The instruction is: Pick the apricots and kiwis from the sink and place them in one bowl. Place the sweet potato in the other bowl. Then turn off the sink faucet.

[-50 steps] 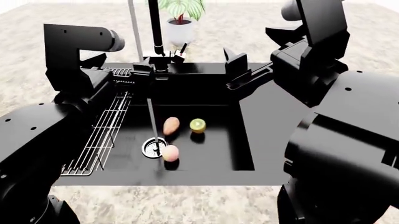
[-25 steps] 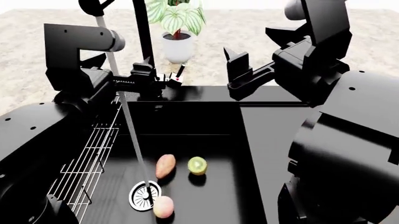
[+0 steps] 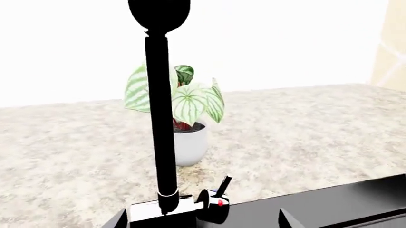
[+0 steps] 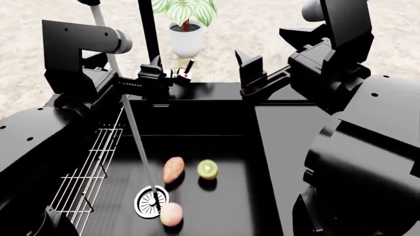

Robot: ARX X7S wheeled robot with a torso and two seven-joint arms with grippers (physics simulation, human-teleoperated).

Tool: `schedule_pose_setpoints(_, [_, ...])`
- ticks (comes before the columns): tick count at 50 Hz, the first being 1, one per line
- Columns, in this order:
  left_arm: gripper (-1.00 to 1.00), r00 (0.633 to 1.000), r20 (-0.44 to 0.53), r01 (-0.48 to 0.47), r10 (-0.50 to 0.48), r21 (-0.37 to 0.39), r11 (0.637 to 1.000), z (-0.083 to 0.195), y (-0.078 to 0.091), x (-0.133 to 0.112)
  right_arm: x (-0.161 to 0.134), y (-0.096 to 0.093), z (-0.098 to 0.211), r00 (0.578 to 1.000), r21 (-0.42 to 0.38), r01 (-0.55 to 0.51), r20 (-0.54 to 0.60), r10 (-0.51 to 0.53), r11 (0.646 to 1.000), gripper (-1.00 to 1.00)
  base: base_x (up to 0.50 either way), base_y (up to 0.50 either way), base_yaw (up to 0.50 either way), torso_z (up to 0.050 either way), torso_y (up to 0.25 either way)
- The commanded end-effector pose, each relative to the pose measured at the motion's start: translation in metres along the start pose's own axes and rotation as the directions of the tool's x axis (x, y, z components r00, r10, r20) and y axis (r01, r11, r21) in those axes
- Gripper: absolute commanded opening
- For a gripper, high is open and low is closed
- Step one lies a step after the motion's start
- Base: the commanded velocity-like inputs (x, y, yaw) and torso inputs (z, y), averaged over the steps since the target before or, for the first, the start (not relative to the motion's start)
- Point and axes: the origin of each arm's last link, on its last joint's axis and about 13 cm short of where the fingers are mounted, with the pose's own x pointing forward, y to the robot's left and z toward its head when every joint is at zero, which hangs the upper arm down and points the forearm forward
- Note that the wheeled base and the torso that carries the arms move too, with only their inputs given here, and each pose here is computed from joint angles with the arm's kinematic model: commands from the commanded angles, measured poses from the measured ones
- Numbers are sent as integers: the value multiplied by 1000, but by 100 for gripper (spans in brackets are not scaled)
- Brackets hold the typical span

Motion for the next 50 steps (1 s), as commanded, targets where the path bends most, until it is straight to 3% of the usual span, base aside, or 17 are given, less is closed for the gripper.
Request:
schedule_pose_setpoints(1, [100,1000,19,17,-17,23,1000,1,-1,-2,1,1,1,1000,-7,-9,2,9,1000,100,0,0,0,-5,-250])
schedule_pose_setpoints(11, [100,1000,9,26,-26,-3,1000,3,0,-3,0,2,1,1000,-14,-21,-1,21,1000,100,0,0,0,-3,-151])
schedule_pose_setpoints(16, [100,1000,8,27,-27,-12,1000,3,0,-2,1,3,-6,995,-7,-93,-39,92,996,100,0,0,0,0,0])
schedule_pose_setpoints(29, [100,1000,4,25,-25,-21,999,2,2,-1,-1,7,-40,953,102,-244,-161,258,964,100,0,0,0,0,0])
schedule_pose_setpoints(38, [100,1000,3,23,-23,-27,999,1,3,0,4,16,-55,914,131,-331,-202,352,934,100,0,0,0,0,0])
schedule_pose_setpoints(50, [100,1000,-3,15,-15,-29,999,-2,4,1,4,20,-75,886,201,-343,-253,387,917,100,0,0,0,0,0])
